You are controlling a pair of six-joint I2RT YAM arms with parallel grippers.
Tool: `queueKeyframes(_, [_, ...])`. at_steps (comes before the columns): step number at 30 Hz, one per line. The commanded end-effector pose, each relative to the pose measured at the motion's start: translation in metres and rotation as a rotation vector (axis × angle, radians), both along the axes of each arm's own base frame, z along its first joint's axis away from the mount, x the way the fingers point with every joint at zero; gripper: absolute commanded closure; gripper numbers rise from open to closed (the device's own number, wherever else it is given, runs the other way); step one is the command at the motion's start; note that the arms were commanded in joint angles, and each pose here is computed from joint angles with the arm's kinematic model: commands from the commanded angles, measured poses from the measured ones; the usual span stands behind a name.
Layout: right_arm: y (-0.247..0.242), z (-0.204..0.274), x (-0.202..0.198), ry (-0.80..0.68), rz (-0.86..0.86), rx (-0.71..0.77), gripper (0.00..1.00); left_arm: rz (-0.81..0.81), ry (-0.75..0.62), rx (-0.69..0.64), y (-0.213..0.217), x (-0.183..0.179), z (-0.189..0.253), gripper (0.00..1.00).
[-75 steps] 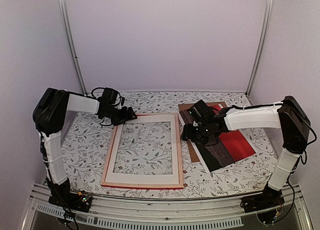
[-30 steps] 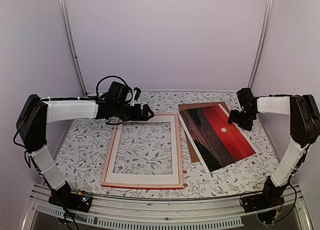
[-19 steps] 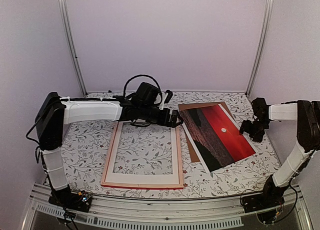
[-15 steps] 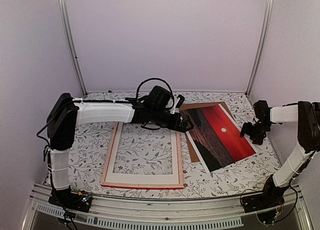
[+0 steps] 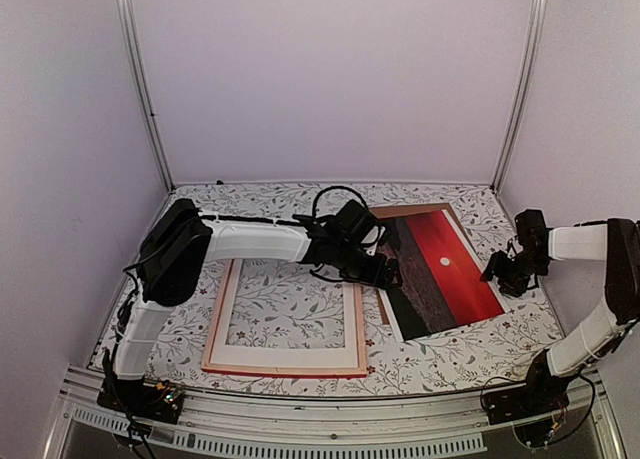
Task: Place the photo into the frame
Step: Rotate the photo on the backboard.
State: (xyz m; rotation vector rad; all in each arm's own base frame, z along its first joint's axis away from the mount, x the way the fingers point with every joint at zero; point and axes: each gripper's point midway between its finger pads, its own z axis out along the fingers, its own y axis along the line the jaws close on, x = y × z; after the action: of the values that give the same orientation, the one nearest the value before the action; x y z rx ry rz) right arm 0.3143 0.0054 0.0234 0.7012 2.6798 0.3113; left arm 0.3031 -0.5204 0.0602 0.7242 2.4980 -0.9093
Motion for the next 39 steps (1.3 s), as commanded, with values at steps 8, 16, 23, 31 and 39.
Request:
queueKeyframes(8, [0.013, 0.008, -0.017, -0.046, 0.024, 0.07, 0.5, 0.115, 0.028, 0.139, 0.018, 0.004, -0.032, 0.17])
queueKeyframes(16, [0.017, -0.001, -0.03, -0.031, 0.029, 0.089, 0.51, 0.165, 0.004, 0.246, 0.039, 0.01, -0.054, 0.17])
queueKeyframes(23, [0.018, -0.006, -0.041, -0.008, 0.005, 0.075, 0.46, 0.176, 0.014, 0.277, 0.043, 0.012, -0.064, 0.13])
queueKeyframes(31, [0.034, -0.013, -0.047, 0.014, 0.041, 0.07, 0.48, 0.153, 0.089, 0.241, 0.033, 0.005, -0.077, 0.16])
queueKeyframes(39, [0.045, -0.01, -0.053, 0.003, 0.06, 0.084, 0.5, 0.238, 0.097, 0.233, 0.052, 0.023, -0.077, 0.19])
